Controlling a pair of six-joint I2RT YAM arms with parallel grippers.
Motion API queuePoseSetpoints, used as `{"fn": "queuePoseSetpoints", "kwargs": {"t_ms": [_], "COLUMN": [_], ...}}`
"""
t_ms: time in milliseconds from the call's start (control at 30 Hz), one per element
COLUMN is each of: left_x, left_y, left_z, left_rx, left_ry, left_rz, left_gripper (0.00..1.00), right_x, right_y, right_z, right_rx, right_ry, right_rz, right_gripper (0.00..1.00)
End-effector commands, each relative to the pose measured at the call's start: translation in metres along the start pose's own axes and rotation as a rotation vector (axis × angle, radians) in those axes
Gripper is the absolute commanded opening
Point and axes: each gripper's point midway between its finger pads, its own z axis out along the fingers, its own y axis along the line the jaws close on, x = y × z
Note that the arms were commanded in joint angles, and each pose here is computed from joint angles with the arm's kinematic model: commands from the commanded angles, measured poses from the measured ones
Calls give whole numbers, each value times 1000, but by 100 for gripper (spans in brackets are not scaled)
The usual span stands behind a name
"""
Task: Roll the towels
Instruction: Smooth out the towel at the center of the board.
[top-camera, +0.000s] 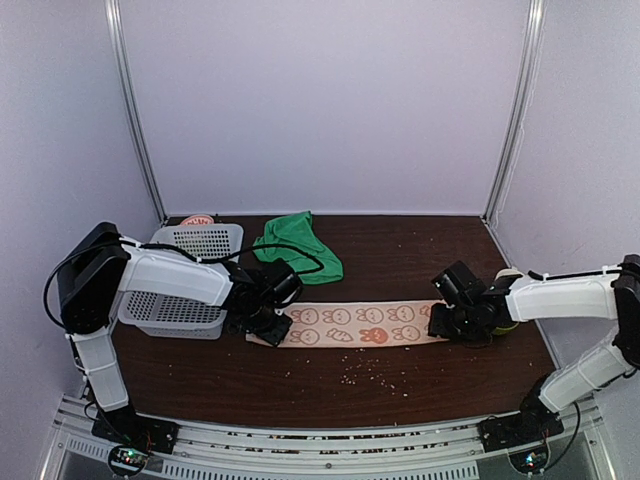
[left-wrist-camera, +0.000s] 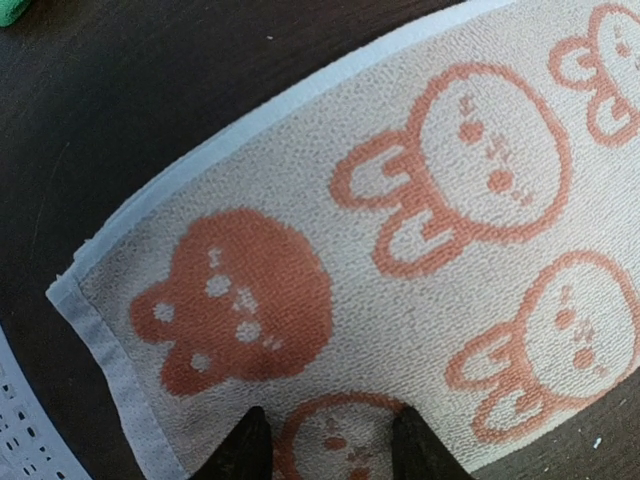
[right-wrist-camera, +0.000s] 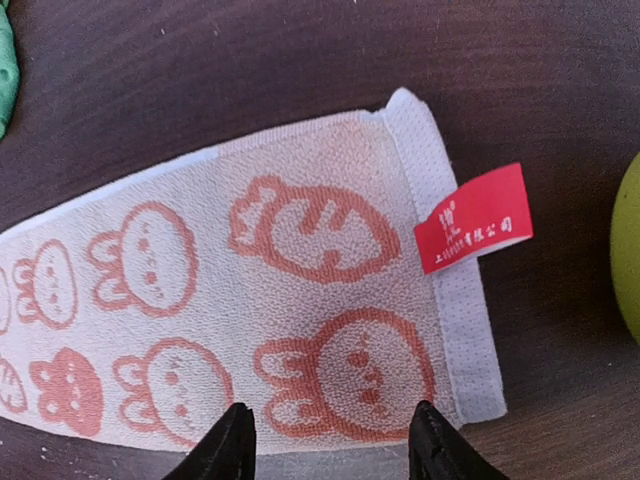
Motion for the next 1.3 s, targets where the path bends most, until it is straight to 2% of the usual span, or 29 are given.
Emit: {"fn": "queuePoseSetpoints", "kwargs": {"t_ms": [0,133,267,400,500,700,900,1267], "left_x": [3,0,-16,-44,-58,-62,-39,-3], "left_y": [4,5,0,-21,-36,-43,-33,-23], "left_z": [-3,-9,-35,-75,-88,-56,-18,10], "left_rx": [-12,-11,26,92,119,78,11,-14], "left_ry": [-2,-11,-65,-154,-193,-164,-84,-7], "left_rz": [3,-2,-13,23,53,56,43,20], "left_gripper": [44,44,45,50,50,49,48,47], "right_x": [-22,-27,-25,-24,-25,-20,-17,-3], "right_y": [-5,-7,-12,-9,-6,-10,-16,-32], "right_z": [-24,-27,-24,-27,-29,-22,-12,11], "right_rx": [23,45,54,14,-11,-19,-7,26], "right_ry": [-76,-92,-94,-101,-104,-102,-92,-34], "right_rz": [-1,-13,-2,27,42,82,117,165], "right_gripper": [54,54,54,54,54,54,53,53]}}
